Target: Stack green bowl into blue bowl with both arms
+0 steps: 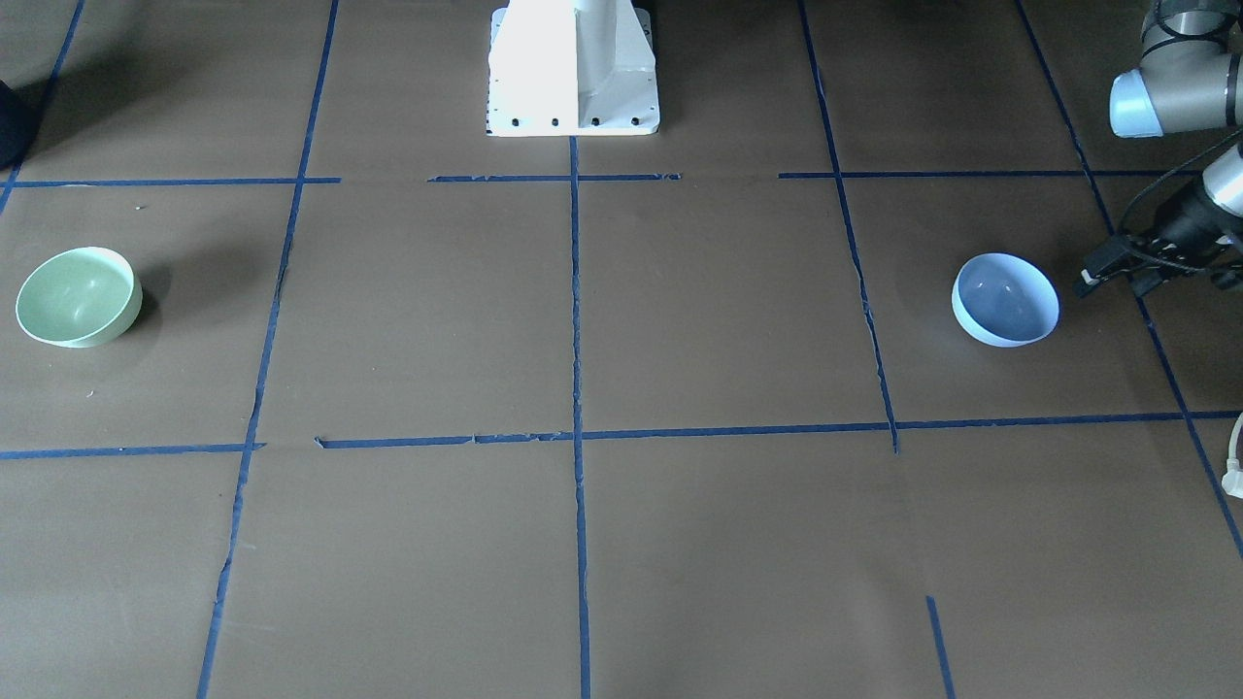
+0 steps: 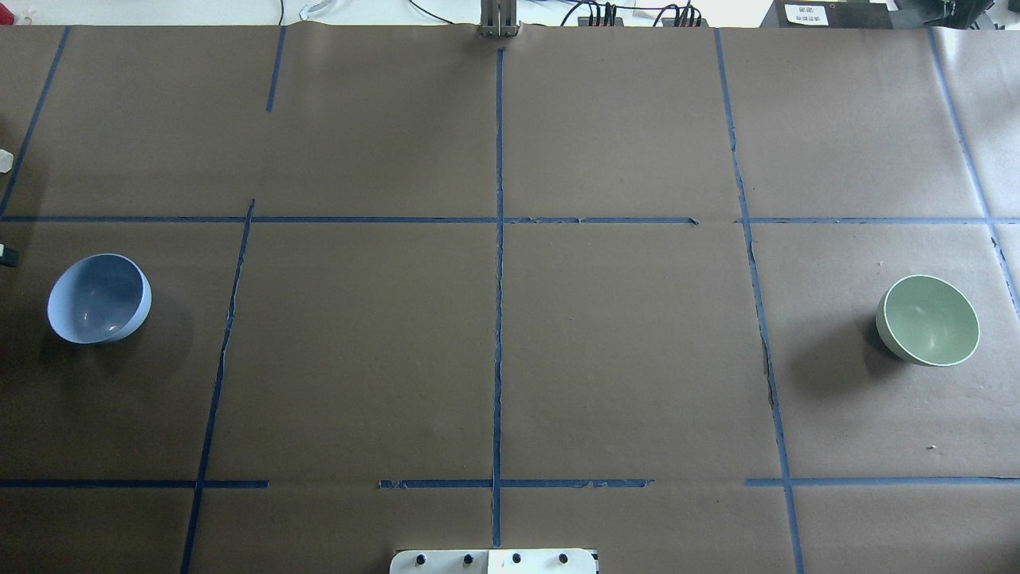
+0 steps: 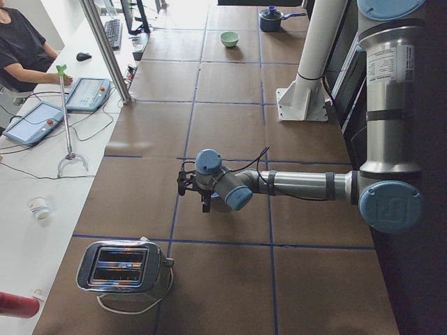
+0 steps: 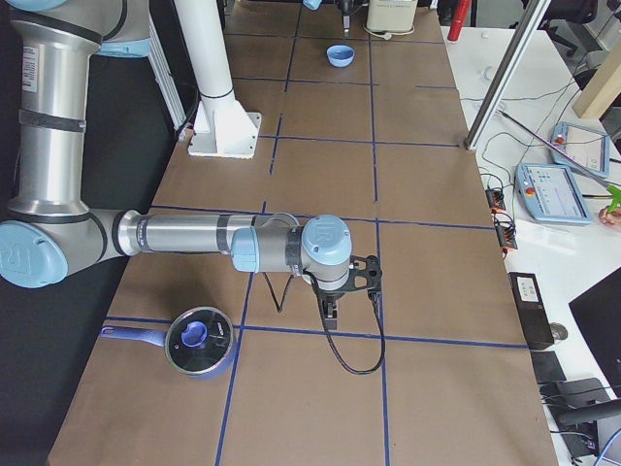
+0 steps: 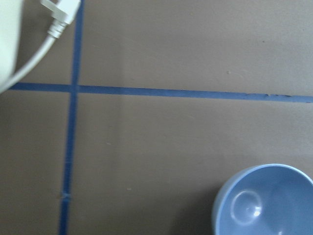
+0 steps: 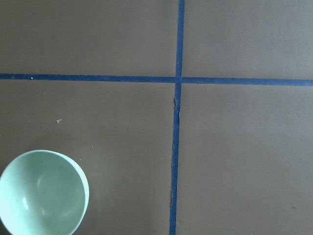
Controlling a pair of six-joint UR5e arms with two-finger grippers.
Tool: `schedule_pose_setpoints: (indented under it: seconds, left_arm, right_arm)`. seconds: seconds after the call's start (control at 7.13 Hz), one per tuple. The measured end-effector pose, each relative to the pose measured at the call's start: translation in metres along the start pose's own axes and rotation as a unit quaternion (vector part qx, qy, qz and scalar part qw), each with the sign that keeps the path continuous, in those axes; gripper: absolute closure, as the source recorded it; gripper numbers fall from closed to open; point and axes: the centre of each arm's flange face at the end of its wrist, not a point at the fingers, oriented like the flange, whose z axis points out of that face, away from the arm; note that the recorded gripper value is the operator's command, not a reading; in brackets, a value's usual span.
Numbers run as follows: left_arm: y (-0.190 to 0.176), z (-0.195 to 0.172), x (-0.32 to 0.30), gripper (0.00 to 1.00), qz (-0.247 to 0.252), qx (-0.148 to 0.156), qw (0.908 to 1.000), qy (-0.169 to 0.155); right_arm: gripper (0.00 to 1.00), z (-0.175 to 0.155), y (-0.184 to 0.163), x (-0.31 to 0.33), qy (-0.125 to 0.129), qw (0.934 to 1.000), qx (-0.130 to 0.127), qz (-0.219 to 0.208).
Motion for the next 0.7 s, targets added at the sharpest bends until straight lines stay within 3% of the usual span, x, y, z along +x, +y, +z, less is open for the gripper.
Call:
schedule_pose_setpoints:
  seconds: [0.14,0.56,0.7]
  left_arm:
    - [0.008,0.017,0.012,0.10,-0.005,0.000,1.0000,-0.001]
    - [0.020,0.038,0.026,0.88,-0.008,-0.013,0.9999,-0.003]
    - [0.021,0.039,0.026,0.97,-0.011,-0.015,0.9998,-0.003]
  right_arm:
    - [0.00,0.000,0.000,0.000,0.000,1.0000,0.000,0.000]
    - [0.00,-0.001,0.000,0.000,0.000,1.0000,0.001,-0.001]
    - [0.00,-0.001,0.000,0.000,0.000,1.0000,0.001,-0.001]
